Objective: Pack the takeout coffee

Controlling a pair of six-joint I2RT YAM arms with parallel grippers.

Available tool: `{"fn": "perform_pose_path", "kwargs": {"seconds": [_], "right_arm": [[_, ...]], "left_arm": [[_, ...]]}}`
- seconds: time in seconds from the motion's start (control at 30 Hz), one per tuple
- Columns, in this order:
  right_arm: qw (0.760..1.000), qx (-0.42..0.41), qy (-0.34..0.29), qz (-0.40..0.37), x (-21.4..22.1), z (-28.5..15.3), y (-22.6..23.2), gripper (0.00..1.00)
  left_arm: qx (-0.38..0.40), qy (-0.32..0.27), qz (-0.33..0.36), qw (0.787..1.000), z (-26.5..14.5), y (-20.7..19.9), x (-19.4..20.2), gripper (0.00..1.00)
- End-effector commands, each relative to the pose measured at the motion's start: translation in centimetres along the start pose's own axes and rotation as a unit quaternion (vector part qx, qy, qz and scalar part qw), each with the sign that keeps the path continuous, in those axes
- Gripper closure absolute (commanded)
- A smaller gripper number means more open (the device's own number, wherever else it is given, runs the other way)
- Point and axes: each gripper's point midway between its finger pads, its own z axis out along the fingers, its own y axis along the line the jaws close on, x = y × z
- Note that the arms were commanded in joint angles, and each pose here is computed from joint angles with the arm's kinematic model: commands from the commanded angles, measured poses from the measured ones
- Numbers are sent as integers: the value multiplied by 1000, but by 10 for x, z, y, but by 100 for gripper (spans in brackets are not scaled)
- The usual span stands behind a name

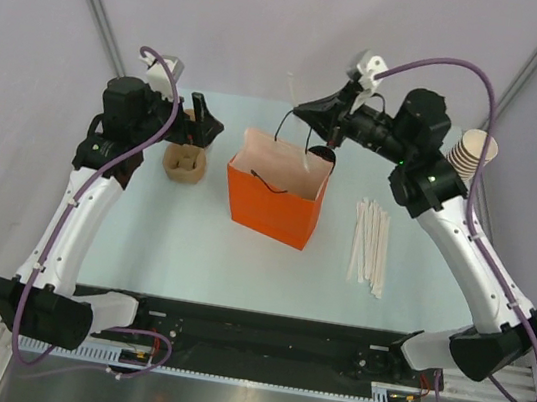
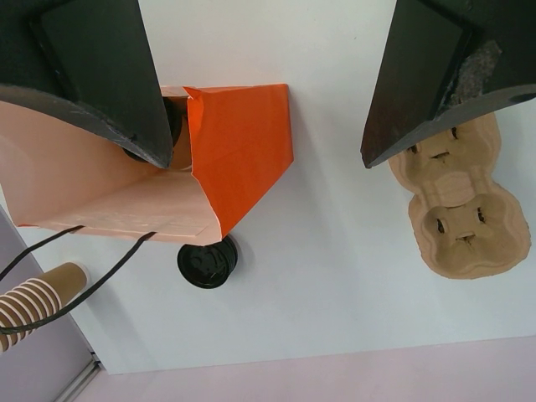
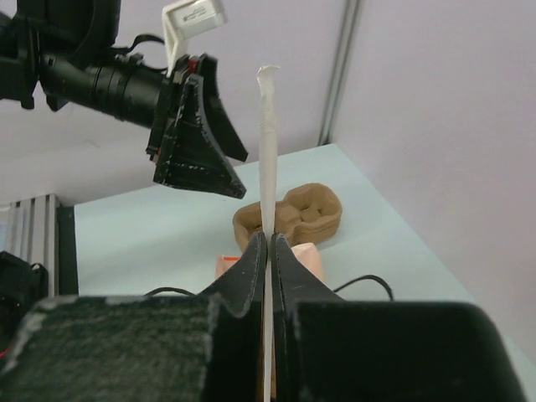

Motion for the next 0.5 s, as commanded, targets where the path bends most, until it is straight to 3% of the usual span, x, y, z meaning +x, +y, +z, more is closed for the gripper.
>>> {"fn": "perform_pose_path", "kwargs": {"seconds": [0.0,0.2,0.47], "right_arm": [[999,-29,-14,-27,4,19,13,100],[998,-51,22,8,50,37,16,100],[989,-76,118,41,130,40,16,100]], "left_arm": [[13,-36,10,999,-11,-8,-22,0],[15,-32,9,999,-10,-7,-17,0],[15,-24,10,1000,-7,-5,-12,0]]}}
